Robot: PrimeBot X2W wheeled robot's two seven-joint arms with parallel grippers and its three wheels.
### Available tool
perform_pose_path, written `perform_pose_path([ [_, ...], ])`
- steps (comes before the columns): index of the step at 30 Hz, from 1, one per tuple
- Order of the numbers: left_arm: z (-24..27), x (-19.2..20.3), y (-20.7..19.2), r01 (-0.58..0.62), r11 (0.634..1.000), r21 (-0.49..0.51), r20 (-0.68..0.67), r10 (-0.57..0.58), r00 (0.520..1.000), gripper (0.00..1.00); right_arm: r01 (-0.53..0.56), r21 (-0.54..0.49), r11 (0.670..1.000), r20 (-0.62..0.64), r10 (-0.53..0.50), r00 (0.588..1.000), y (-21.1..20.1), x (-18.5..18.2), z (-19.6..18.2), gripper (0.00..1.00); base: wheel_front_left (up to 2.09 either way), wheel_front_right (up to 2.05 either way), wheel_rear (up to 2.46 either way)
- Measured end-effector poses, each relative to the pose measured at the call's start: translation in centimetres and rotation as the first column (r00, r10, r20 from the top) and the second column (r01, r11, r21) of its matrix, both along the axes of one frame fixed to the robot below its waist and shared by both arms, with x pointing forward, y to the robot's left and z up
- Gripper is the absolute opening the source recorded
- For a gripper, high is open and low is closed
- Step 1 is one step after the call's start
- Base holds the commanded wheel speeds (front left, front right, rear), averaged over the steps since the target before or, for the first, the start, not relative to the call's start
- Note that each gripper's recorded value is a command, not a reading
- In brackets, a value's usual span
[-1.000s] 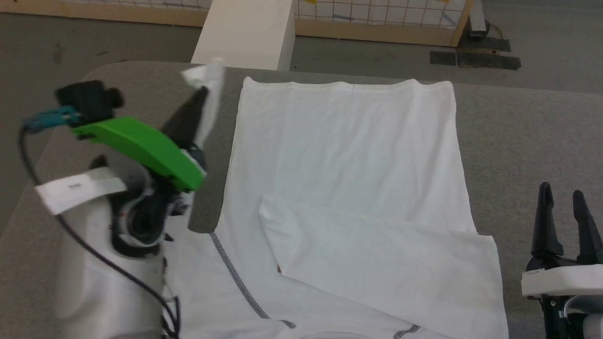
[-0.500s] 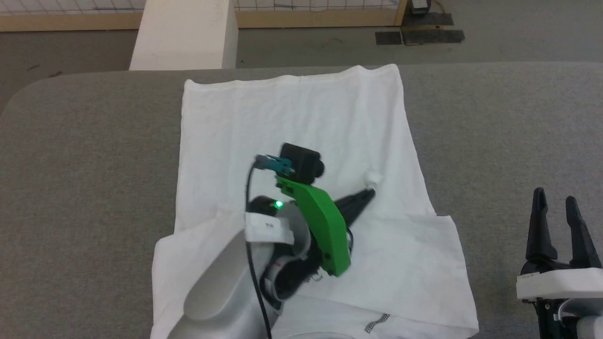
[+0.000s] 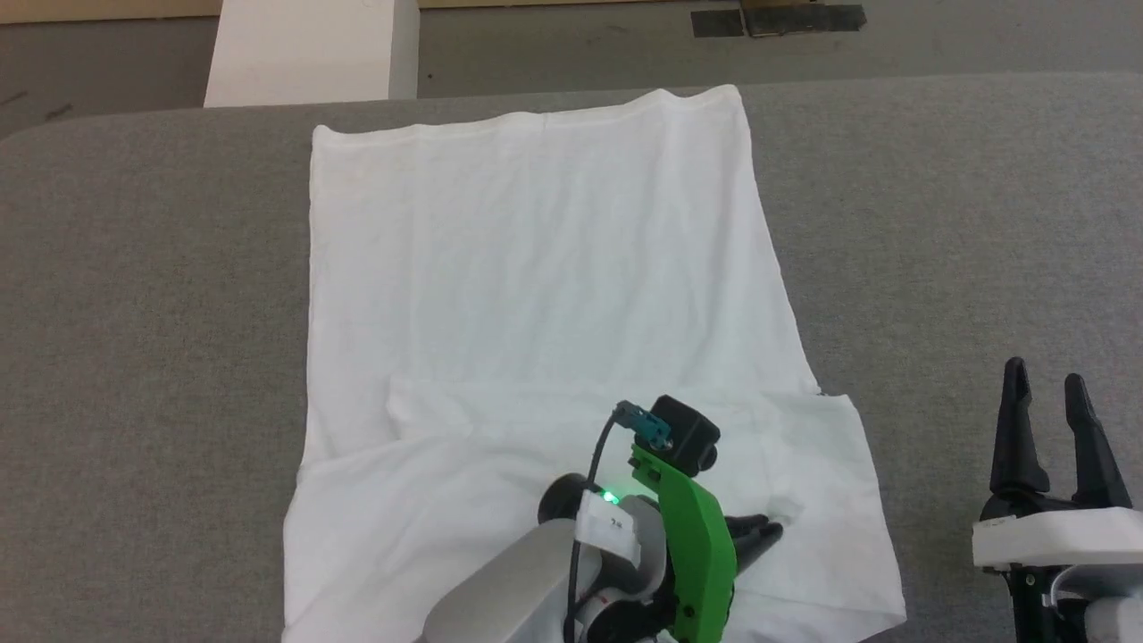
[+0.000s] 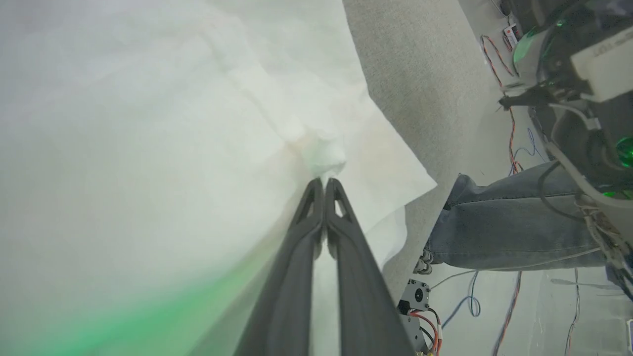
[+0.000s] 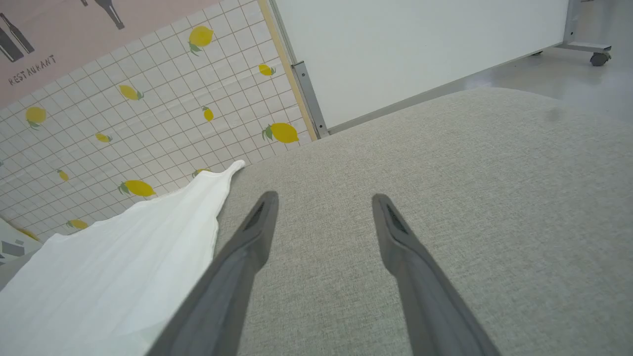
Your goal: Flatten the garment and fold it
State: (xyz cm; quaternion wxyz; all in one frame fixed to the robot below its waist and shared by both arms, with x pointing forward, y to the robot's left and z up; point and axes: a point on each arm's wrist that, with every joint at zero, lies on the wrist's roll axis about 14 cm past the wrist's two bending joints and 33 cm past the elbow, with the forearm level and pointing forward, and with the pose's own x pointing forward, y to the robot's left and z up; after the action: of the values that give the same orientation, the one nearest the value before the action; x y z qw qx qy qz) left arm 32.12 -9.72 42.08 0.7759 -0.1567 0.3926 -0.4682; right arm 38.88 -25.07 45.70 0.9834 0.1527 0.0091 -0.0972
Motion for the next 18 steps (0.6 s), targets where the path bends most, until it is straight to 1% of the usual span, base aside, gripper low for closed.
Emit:
perform_pose_path([
  [2, 0.5, -0.2, -0.2, -0.004, 1.0, -0.029, -0.019, 0.004, 1.0, 1.0, -0.009, 0.002, 1.0, 0.001, 0.009, 1.0, 0.3, 0.3, 0.0, 1.0, 0.0, 0.0, 0.0],
  [4, 1.7, 0.3, -0.4, -0.024, 0.996, -0.083, -0.03, 0.022, 0.999, 1.0, -0.017, 0.004, 1.0, 0.006, 0.017, 1.0, 0.6, 0.6, 0.1, 1.0, 0.0, 0.0, 0.0],
  [6, 3.7, 1.7, -0.3, -0.069, 0.985, -0.158, -0.029, 0.065, 0.997, 1.0, -0.024, 0.002, 1.0, 0.013, 0.024, 1.0, 0.8, 1.0, 0.2, 1.0, 0.0, 0.0, 0.0],
  [8, 6.1, 4.0, 0.3, -0.133, 0.964, -0.229, 0.001, 0.137, 0.991, 1.0, -0.034, -0.003, 0.999, 0.021, 0.034, 0.999, 1.1, 1.3, 0.5, 1.0, 0.0, 0.0, 0.0],
  [11, 9.8, 8.9, 3.1, -0.265, 0.907, -0.327, 0.094, 0.311, 0.946, 1.0, -0.051, -0.014, 0.999, 0.033, 0.052, 0.998, 1.6, 1.7, 0.9, 1.0, 0.0, 0.0, 0.0],
  [12, 11.1, 10.7, 4.7, -0.316, 0.881, -0.353, 0.143, 0.384, 0.912, 1.0, -0.061, -0.017, 0.998, 0.033, 0.061, 0.998, 1.8, 1.9, 1.1, 1.0, 0.0, 0.0, 0.0],
  [13, 12.1, 12.4, 6.6, -0.362, 0.856, -0.369, 0.2, 0.454, 0.868, 1.0, -0.072, -0.022, 0.997, 0.035, 0.072, 0.997, 2.1, 2.1, 1.3, 1.0, 0.0, 0.0, 0.0],
  [14, 12.9, 13.9, 8.8, -0.411, 0.831, -0.375, 0.262, 0.52, 0.813, 1.0, -0.081, -0.024, 0.996, 0.039, 0.082, 0.996, 2.4, 2.4, 1.6, 1.0, 0.0, 0.0, 0.0],
  [15, 13.3, 15.0, 10.7, -0.441, 0.819, -0.367, 0.326, 0.557, 0.763, 1.0, -0.091, -0.029, 0.995, 0.043, 0.092, 0.995, 2.6, 2.7, 1.9, 1.0, 0.0, 0.0, 0.0],
  [16, 13.7, 16.0, 13.0, -0.478, 0.804, -0.353, 0.4, 0.592, 0.699, 1.0, -0.104, -0.035, 0.994, 0.045, 0.105, 0.993, 3.0, 3.1, 2.2, 1.0, 0.0, 0.0, 0.0],
  [17, 13.9, 16.9, 15.5, -0.525, 0.778, -0.346, 0.455, 0.628, 0.631, 1.0, -0.119, -0.038, 0.992, 0.043, 0.12, 0.992, 3.4, 3.4, 2.4, 1.0, 0.0, 0.0, 0.0],
  [18, 13.9, 17.5, 17.3, -0.56, 0.756, -0.339, 0.495, 0.649, 0.578, 1.0, -0.131, -0.04, 0.991, 0.038, 0.132, 0.99, 3.7, 3.7, 2.4, 1.0, 0.0, 0.0, 0.0],
])
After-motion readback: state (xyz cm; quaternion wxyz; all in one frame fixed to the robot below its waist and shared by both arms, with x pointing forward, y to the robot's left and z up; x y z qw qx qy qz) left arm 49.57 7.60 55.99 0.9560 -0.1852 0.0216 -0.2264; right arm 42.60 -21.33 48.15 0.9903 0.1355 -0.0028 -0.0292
